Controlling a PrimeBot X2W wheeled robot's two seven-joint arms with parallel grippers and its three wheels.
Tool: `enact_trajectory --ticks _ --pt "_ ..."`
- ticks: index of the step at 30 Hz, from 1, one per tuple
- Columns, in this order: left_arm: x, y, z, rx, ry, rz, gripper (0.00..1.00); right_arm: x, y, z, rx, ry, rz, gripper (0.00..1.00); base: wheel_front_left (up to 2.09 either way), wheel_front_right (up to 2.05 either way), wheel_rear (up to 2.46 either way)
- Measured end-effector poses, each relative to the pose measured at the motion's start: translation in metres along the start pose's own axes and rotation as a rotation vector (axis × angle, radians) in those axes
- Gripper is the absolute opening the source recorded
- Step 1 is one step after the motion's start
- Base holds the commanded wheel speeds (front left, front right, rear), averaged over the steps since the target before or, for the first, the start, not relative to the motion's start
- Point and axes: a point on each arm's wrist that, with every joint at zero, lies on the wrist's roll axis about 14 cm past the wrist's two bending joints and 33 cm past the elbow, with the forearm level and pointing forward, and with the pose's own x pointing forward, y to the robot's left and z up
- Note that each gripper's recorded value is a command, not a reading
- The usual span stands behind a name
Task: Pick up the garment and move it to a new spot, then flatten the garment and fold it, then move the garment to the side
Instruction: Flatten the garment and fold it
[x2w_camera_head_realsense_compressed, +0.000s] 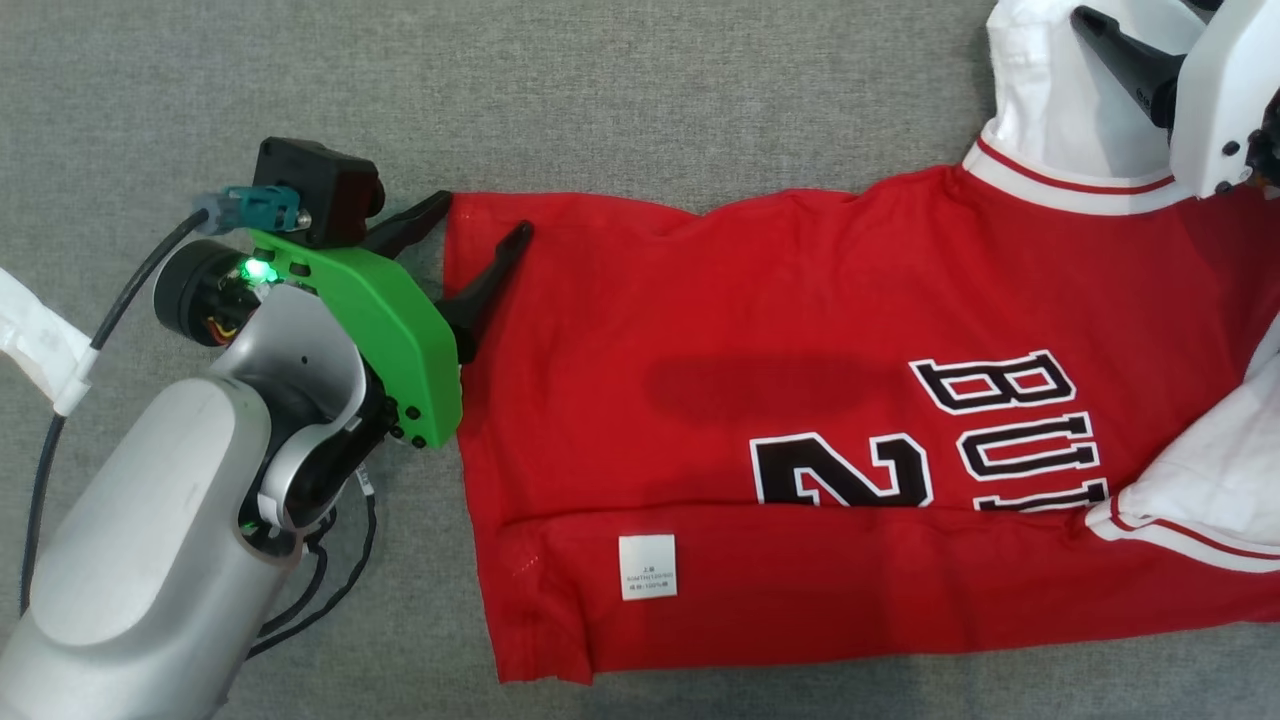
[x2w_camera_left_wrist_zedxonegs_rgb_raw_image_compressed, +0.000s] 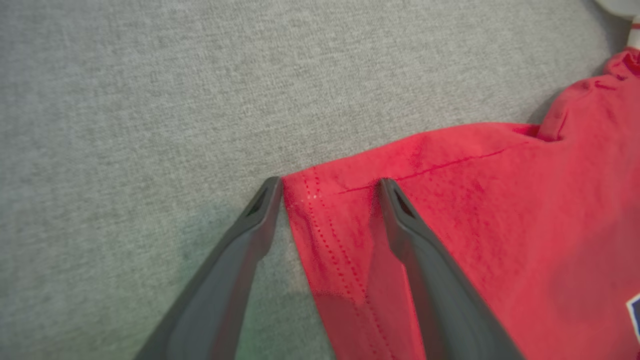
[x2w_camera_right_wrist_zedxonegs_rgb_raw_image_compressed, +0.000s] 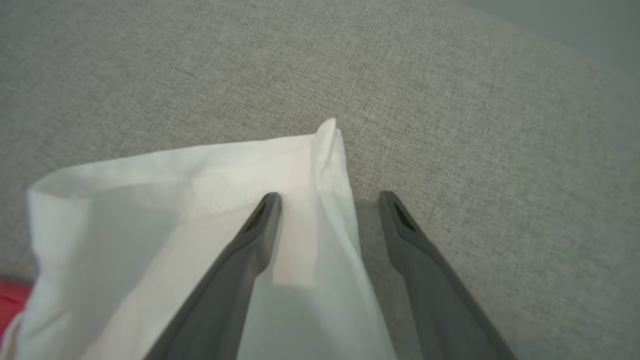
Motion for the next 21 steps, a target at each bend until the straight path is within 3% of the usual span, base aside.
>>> enact_trajectory --ticks 5,6,7,8,14,21 --pt "0.004 0.003 -0.005 0.003 0.036 -0.011 1.0 0.022 0.009 0.002 -0.005 0.004 0.033 1.0 0.0 0.0 0.0" --pt "0.005 0.003 -0.005 0.001 0.039 -0.014 0.45 0.024 0.011 0.003 -0.006 0.002 0.04 1.0 0.0 0.0 0.0" --pt "0.006 0.003 -0.006 0.007 0.047 -0.019 0.09 0.025 0.012 0.004 -0.003 -0.004 0.046 0.4 0.0 0.0 0.0" --pt "0.006 0.002 -0.006 0.009 0.053 -0.026 0.0 0.025 0.014 0.005 0.005 -0.012 0.052 0.0 0.0 0.0 0.0" --pt "0.003 -0.008 -0.007 -0.004 0.081 -0.079 0.0 0.017 0.01 0.028 0.043 -0.138 0.049 0.0 0.0 0.0 0.0" --pt "-0.005 0.014 0.019 -0.032 -0.019 0.022 0.0 -0.009 -0.023 0.063 0.04 -0.309 -0.06 0.0 0.0 0.0 0.0"
